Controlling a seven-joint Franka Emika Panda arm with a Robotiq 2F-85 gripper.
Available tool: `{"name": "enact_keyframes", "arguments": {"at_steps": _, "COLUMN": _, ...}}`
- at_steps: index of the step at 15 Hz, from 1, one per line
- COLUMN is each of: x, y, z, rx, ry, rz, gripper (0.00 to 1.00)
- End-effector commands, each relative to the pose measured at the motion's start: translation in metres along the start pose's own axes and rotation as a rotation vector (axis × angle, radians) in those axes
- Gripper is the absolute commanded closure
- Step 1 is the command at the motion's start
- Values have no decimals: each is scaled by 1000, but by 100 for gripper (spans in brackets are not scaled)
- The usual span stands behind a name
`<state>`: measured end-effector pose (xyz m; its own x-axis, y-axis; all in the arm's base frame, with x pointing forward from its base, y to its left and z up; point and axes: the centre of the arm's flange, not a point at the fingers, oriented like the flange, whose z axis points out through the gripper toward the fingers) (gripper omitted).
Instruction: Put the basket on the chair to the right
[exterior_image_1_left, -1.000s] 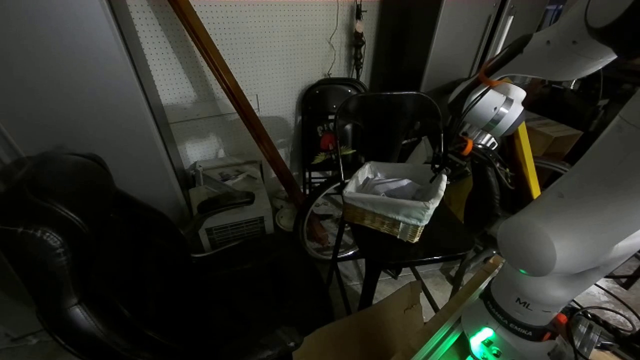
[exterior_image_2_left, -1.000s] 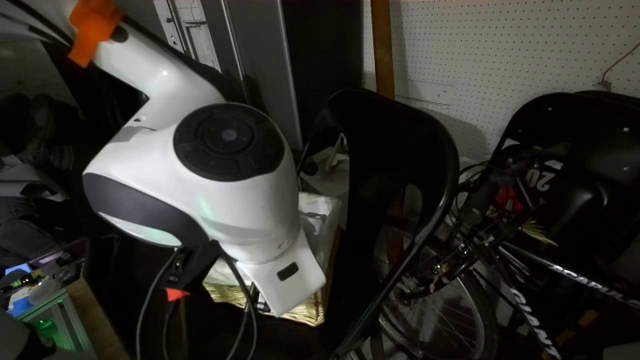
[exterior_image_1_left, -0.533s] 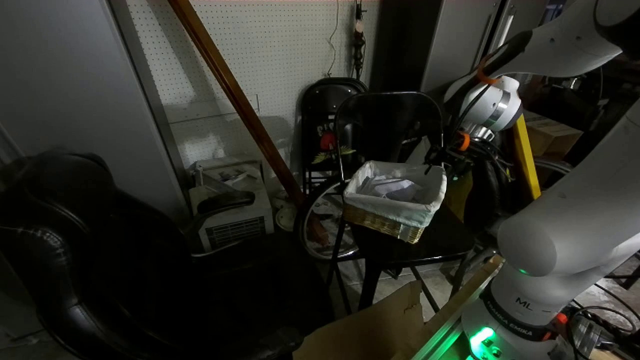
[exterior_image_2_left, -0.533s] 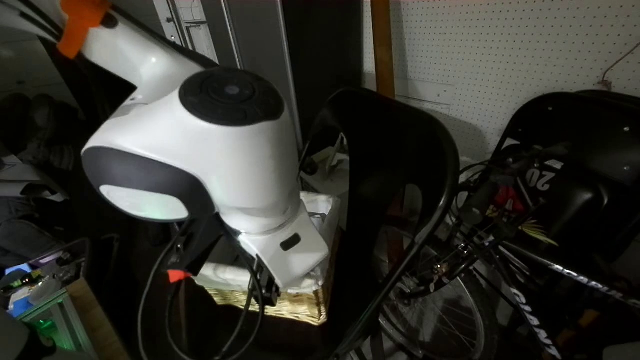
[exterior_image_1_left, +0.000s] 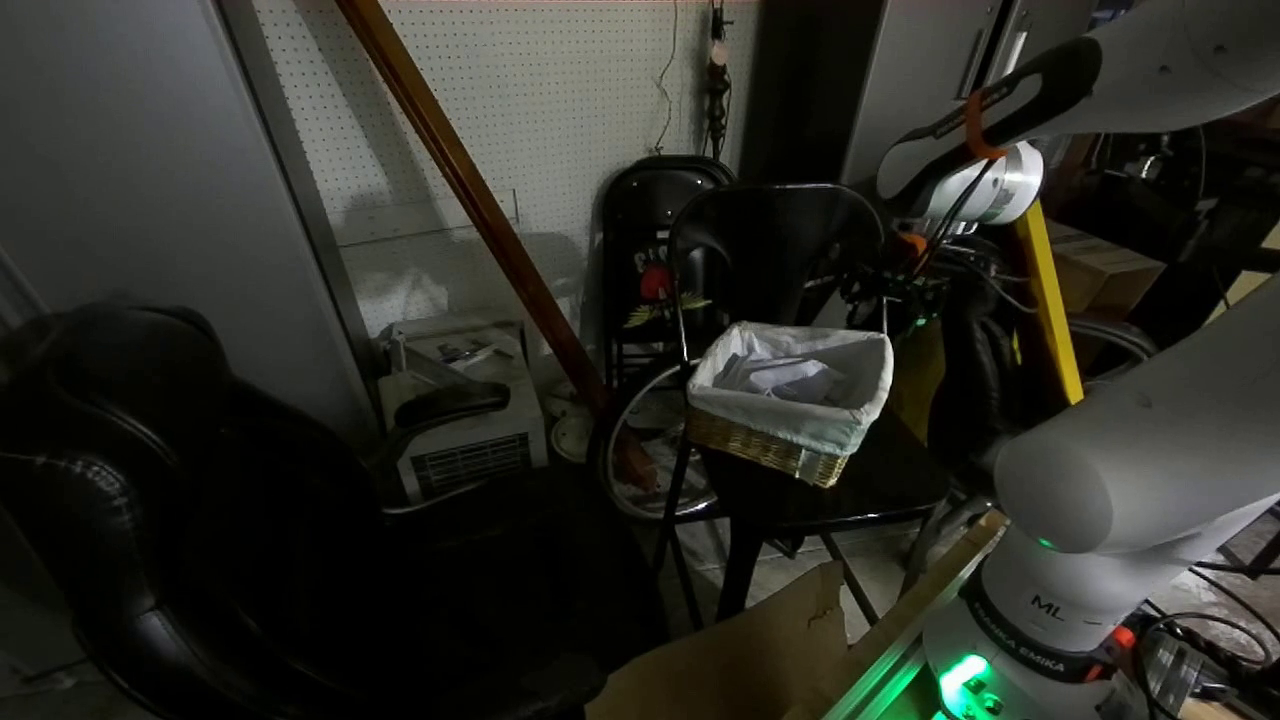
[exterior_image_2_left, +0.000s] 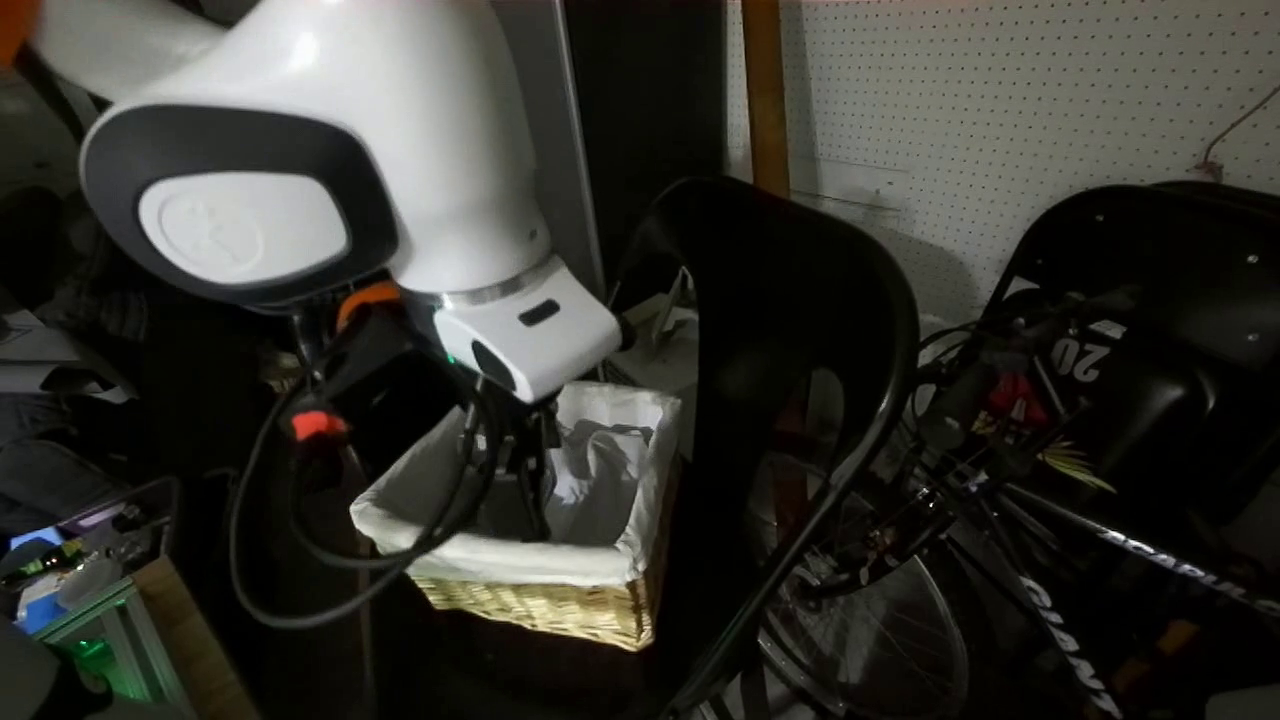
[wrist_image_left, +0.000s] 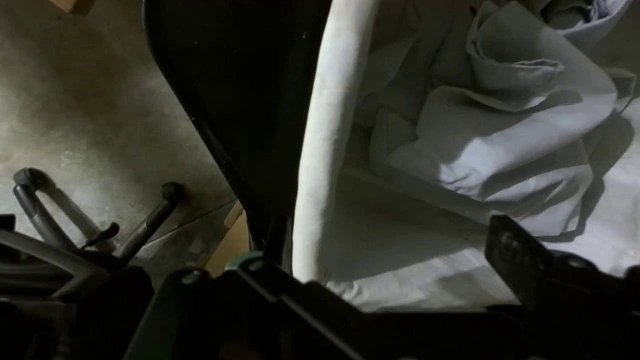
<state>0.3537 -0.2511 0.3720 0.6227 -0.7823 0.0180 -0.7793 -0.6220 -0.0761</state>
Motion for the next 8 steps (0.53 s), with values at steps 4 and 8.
{"name": "enact_keyframes", "arguments": {"at_steps": 4, "x": -64, "y": -73, "z": -63, "rx": -88, "ry": 135, "rz": -141, "gripper": 0}}
{"name": "enact_keyframes", "arguments": {"at_steps": 8, "x": -95, "y": -122, "z": -88, "rx": -96, "ry": 188, "rz": -246, "gripper": 0}}
